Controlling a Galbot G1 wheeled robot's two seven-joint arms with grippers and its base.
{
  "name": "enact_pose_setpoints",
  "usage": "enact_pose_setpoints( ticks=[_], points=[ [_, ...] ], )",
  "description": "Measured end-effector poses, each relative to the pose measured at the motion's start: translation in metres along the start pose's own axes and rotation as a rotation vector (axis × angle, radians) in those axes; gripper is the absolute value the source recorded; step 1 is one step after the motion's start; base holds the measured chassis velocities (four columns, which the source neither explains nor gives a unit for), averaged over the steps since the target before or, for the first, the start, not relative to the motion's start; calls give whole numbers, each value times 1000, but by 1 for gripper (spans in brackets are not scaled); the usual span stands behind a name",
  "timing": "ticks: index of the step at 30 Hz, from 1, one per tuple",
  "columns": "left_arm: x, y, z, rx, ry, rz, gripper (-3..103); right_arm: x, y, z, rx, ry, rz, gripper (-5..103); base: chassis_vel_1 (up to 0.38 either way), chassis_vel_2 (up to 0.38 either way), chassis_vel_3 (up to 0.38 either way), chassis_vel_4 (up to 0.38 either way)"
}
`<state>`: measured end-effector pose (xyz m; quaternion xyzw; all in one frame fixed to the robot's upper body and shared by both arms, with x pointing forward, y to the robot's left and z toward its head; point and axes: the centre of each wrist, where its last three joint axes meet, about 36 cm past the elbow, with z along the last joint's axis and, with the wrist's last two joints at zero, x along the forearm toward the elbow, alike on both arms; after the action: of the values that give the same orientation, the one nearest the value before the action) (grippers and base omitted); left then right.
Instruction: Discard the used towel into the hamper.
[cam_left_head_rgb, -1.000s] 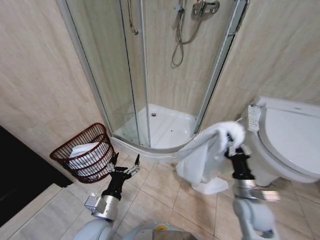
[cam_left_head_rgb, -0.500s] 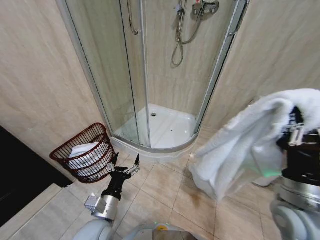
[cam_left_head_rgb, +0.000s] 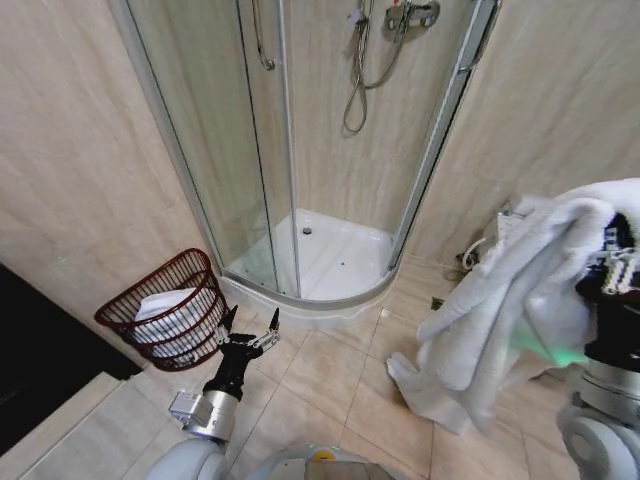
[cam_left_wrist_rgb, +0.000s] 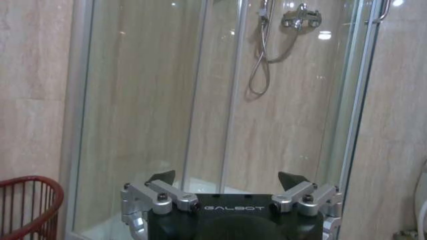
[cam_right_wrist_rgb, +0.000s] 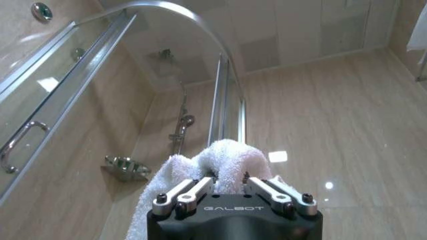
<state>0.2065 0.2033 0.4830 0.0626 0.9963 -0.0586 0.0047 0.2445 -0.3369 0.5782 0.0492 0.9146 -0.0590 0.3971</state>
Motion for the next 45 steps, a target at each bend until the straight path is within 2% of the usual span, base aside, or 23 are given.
enact_pose_setpoints(
  ticks=[15,20,25,45],
  points=[
    [0,0,0,0,0,0,100,-8,-4,-2,14,-65,-26,10,-5,11,8,-2],
    [0,0,0,0,0,0,100,-13,-10,-6,33,-90,-31,10,0,0,0,0],
    [0,0,0,0,0,0,100,-24,-26,-18,79,-138,-38,10,0,0,0,0],
    [0,0,0,0,0,0,100,-20,-32,-21,101,-148,-19,10,0,0,0,0]
  ],
)
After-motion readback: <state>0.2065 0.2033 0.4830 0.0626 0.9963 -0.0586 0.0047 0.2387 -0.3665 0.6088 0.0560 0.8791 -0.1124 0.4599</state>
